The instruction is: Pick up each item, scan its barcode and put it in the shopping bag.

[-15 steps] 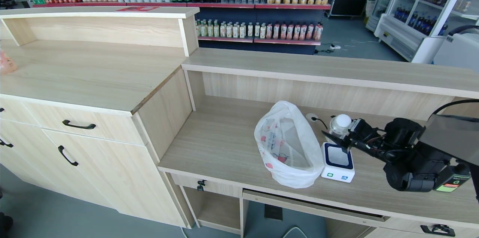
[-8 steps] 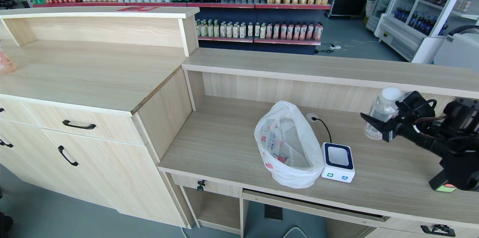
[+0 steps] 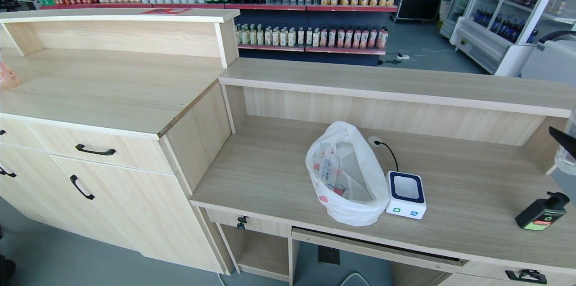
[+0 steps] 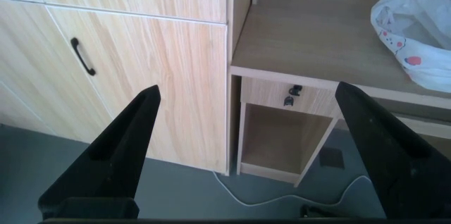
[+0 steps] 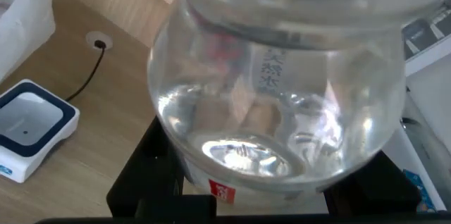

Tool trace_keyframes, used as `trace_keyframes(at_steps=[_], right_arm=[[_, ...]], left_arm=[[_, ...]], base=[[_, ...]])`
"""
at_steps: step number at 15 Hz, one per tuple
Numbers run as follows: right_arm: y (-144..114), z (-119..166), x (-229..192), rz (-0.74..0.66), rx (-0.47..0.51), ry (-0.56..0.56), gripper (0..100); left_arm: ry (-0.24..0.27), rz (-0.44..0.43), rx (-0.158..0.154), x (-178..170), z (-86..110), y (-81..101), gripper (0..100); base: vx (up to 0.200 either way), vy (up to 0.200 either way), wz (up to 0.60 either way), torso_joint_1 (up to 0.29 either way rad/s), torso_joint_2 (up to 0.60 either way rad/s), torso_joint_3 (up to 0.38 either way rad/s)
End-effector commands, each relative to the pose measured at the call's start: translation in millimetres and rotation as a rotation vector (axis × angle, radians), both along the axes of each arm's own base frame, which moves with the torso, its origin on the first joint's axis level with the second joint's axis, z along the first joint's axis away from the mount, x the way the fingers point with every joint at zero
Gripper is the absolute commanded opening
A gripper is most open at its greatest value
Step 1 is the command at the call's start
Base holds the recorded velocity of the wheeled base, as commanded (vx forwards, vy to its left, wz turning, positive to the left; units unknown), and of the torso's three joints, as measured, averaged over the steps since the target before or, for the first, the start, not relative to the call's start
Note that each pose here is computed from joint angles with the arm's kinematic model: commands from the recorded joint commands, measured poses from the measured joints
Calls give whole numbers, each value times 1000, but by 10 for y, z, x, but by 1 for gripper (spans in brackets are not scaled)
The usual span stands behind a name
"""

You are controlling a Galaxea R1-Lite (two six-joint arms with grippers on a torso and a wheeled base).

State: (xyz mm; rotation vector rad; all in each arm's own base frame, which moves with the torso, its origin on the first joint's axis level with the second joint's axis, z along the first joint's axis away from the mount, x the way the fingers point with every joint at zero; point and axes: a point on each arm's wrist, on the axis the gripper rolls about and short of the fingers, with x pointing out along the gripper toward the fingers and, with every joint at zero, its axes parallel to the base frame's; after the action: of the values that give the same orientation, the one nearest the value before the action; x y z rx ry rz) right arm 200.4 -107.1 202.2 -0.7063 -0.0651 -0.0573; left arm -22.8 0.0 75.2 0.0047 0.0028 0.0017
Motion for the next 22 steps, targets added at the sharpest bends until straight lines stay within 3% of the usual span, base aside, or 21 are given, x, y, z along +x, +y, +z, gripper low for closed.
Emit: trace_keyframes(at_steps=[1, 3, 8, 13, 15, 19, 22], right_arm=[[56, 142, -126, -8, -22, -50, 0], [80, 142, -90, 6, -16, -56, 0], [203, 72, 281, 24, 162, -89, 0], [252, -621, 992, 116, 469, 124, 0], [354, -792, 1342, 175, 546, 135, 0], [531, -1077, 1979, 262, 536, 128, 0], [652, -1298, 2158, 292, 537, 153, 0]], left_arm=[[2, 1, 0, 1, 0, 0, 100], [2, 1, 0, 1, 0, 0, 100], [2, 1, 0, 1, 0, 0, 100], [2, 1, 0, 1, 0, 0, 100], [2, 1, 0, 1, 0, 0, 100], [2, 0, 0, 1, 0, 0, 100], [2, 1, 0, 1, 0, 0, 100]], base=[[0, 0, 600, 2, 2, 2], [0, 0, 600, -2, 2, 2], [0, 0, 480, 1, 5, 0], [0, 0, 0, 0, 0, 0], [0, 0, 0, 0, 0, 0], [0, 0, 0, 0, 0, 0], [0, 0, 0, 0, 0, 0]])
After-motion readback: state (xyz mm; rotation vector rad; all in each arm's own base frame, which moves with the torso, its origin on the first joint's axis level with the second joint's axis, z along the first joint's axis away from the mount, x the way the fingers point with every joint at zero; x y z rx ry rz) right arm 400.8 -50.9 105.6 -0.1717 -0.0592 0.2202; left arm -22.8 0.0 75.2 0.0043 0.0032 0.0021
